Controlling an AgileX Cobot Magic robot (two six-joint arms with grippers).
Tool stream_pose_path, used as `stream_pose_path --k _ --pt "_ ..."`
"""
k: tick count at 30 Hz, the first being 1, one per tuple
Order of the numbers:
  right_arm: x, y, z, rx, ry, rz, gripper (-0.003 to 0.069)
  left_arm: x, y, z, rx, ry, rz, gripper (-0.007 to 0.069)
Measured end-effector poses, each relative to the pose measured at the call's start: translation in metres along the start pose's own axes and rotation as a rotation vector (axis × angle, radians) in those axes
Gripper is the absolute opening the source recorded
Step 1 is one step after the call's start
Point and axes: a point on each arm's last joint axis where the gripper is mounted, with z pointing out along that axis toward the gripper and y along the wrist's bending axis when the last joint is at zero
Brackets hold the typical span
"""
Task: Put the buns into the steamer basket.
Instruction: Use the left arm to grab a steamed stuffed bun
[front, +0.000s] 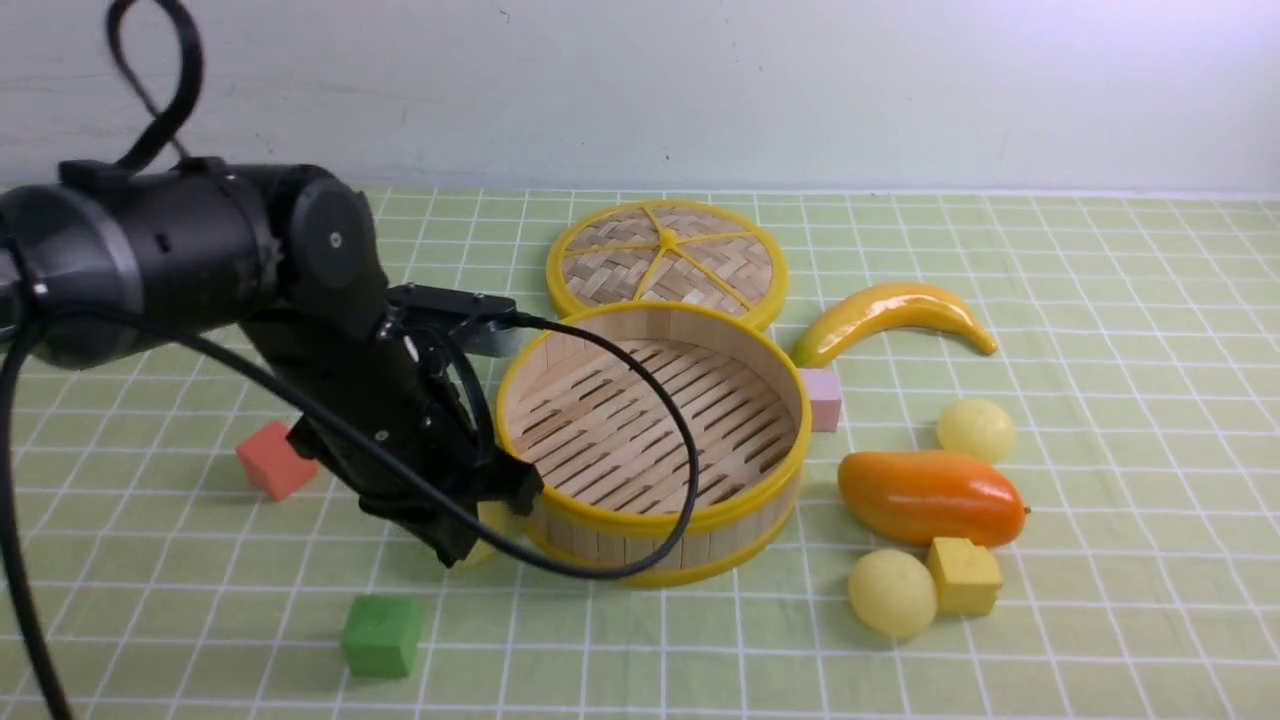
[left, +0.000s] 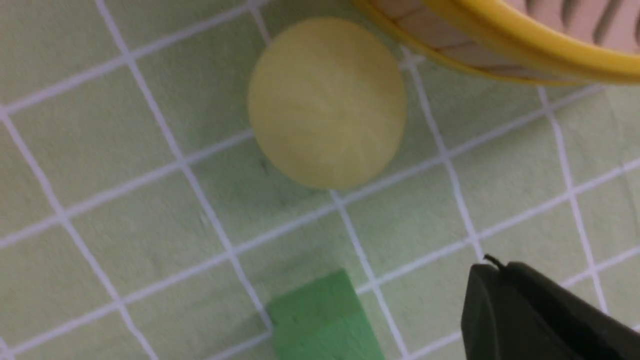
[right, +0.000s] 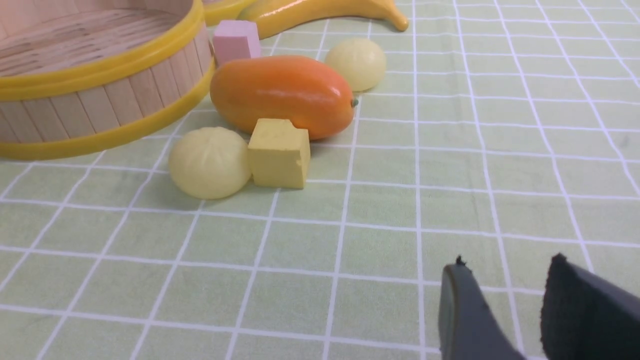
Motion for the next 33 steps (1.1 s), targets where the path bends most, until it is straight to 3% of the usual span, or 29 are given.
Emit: stream_pose_path --k 4,11,15,23,33 --pt "0.0 0.0 0.0 0.0 0.0 0.0 0.0239 -0.005 0.005 -0.001 -0.056 0.001 0.05 0.0064" --pt "0.0 0.0 0.0 0.0 0.0 0.0 0.0239 -0.012 0.006 0.007 -0.064 -0.028 0.148 0.0244" --pt "0.0 0.0 0.0 0.0 0.0 0.0 0.0239 -0.017 0.009 0.016 -0.092 -0.057 0.182 0.0299" --pt "0.0 0.0 0.0 0.0 0.0 0.0 0.0239 -0.023 0.013 0.028 -0.116 -0.096 0.199 0.0296" --pt "0.0 0.0 0.0 0.0 0.0 0.0 0.0239 -0.021 0.016 0.051 -0.111 -0.038 0.195 0.0241"
